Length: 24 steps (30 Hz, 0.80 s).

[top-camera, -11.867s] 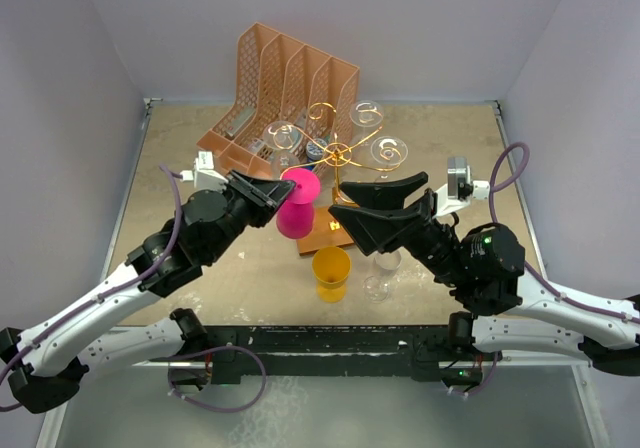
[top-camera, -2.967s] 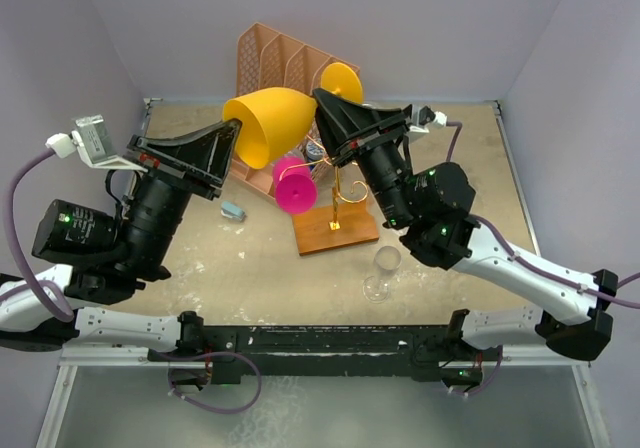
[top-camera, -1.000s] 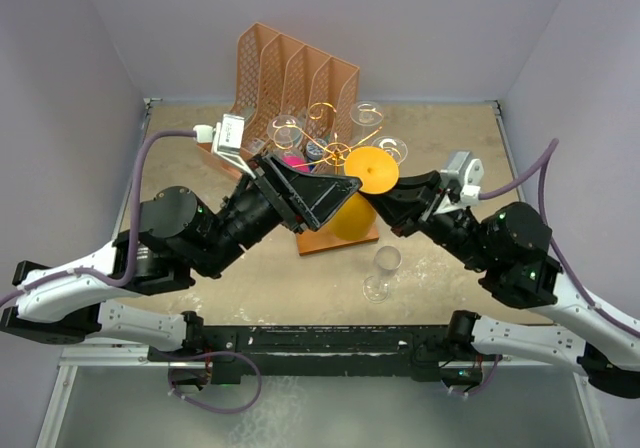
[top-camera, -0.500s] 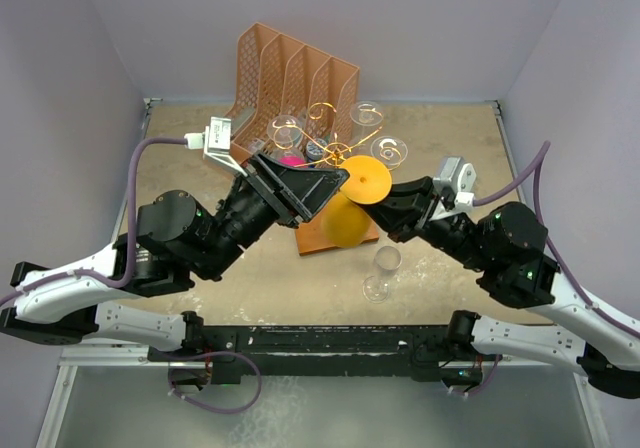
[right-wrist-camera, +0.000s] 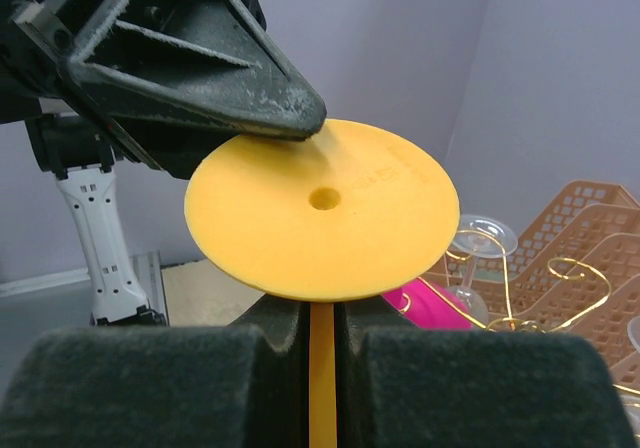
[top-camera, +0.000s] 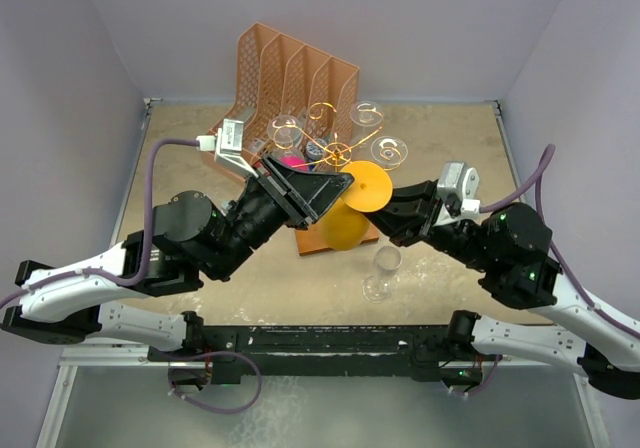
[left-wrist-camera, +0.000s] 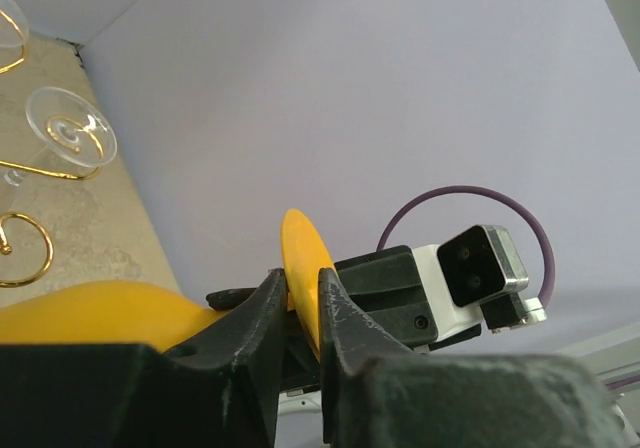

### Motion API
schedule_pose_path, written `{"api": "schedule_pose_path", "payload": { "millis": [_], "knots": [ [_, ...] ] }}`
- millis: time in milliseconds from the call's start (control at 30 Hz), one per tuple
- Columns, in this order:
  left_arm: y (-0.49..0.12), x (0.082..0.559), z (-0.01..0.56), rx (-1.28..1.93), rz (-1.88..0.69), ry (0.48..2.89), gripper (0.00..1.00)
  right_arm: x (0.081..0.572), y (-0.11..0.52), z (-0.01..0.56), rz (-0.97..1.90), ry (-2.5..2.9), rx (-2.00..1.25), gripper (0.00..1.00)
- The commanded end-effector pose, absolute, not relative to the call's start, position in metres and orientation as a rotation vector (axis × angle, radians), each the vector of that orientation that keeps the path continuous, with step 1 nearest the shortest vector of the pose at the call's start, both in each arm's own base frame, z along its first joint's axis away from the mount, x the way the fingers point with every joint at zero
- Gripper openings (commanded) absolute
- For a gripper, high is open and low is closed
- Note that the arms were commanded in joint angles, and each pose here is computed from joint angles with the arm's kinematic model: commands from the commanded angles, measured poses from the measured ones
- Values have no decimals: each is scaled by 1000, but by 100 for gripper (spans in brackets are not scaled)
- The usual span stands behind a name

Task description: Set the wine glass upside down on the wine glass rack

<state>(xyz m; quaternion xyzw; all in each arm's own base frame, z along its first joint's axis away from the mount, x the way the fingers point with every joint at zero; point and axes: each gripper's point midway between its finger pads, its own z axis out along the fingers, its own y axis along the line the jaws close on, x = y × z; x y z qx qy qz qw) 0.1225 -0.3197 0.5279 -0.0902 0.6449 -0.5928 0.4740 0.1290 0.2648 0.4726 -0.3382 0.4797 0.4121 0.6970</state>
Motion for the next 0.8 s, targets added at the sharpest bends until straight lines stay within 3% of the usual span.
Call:
{"api": "schedule_pose_path", "payload": {
  "millis": [0,67,167,333,433,567,767],
  "knots": [
    [-317,116,548,-230,-1534,1533,10,121,264,492,944,992,-763,0],
    [-316,116,548,-233,-1534,1530,0,120,265,492,953,989,-765,0],
    [-315,117,549,-246,-1534,1527,0,118,265,494,967,988,-763,2],
    [-305,122,565,-287,-1536,1479,0,120,255,499,976,1017,-710,41],
    [-299,125,579,-296,-1519,1438,0,118,246,505,985,1013,-673,52],
    [-291,130,599,-289,-1479,1392,0,116,237,513,1008,1004,-621,59],
    [-285,143,611,-291,-1370,1346,0,130,226,519,1006,1042,-482,62]
  ]
}}
